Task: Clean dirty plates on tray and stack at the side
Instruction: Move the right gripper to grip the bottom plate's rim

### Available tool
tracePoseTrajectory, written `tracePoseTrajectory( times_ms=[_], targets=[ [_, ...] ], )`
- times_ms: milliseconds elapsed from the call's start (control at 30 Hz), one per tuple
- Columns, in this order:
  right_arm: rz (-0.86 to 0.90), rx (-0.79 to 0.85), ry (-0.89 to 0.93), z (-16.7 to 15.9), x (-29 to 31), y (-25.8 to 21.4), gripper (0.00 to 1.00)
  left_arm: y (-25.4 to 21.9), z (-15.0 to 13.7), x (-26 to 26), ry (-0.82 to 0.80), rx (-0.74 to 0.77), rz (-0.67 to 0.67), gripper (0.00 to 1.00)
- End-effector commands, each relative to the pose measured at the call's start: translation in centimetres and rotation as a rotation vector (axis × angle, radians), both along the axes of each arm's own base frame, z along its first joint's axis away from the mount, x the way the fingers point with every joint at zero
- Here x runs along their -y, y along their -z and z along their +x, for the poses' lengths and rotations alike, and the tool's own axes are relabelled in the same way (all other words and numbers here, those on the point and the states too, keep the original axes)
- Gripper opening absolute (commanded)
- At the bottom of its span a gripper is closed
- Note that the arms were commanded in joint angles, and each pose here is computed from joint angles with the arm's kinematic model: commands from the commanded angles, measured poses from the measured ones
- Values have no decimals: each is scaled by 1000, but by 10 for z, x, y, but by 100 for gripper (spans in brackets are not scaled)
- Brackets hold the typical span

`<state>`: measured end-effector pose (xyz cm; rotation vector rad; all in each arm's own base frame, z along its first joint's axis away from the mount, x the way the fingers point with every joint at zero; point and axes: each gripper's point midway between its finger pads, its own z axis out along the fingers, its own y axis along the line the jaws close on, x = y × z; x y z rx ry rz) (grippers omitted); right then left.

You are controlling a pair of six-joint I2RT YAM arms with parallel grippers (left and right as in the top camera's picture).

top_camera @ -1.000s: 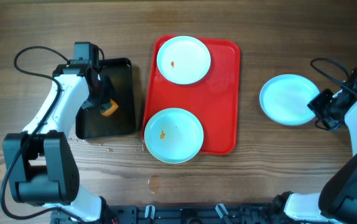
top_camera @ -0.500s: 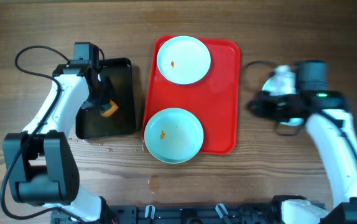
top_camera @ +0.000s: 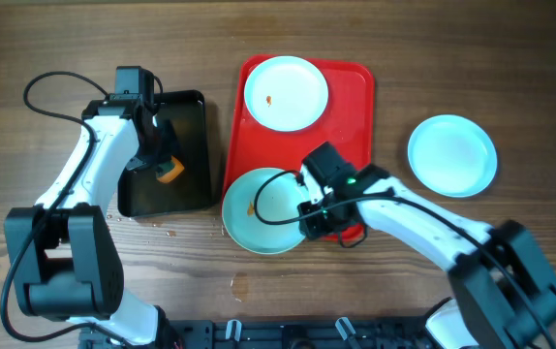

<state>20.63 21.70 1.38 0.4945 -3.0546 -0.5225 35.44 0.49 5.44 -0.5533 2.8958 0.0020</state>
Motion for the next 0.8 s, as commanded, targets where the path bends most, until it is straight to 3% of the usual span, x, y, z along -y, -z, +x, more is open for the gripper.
tracePoseTrajectory(
  times_ms=[0, 233, 500, 667, 767],
  targets=[
    [-102, 6, 108, 8, 14, 17, 18, -5, 0, 4, 27, 13, -4, 4],
    [-132, 173, 199, 47, 40, -12, 5, -5, 0, 4, 27, 13, -4, 4],
    [-151, 286, 401, 90, 72, -24, 4, -5, 0, 4, 27, 13, -6, 4],
    [-133, 330, 383, 99, 69, -28, 4, -5, 0, 6, 30, 13, -19, 4],
    [-172, 311, 478, 97, 79, -25, 4, -5, 0, 6, 30, 14, -19, 4]
  ],
)
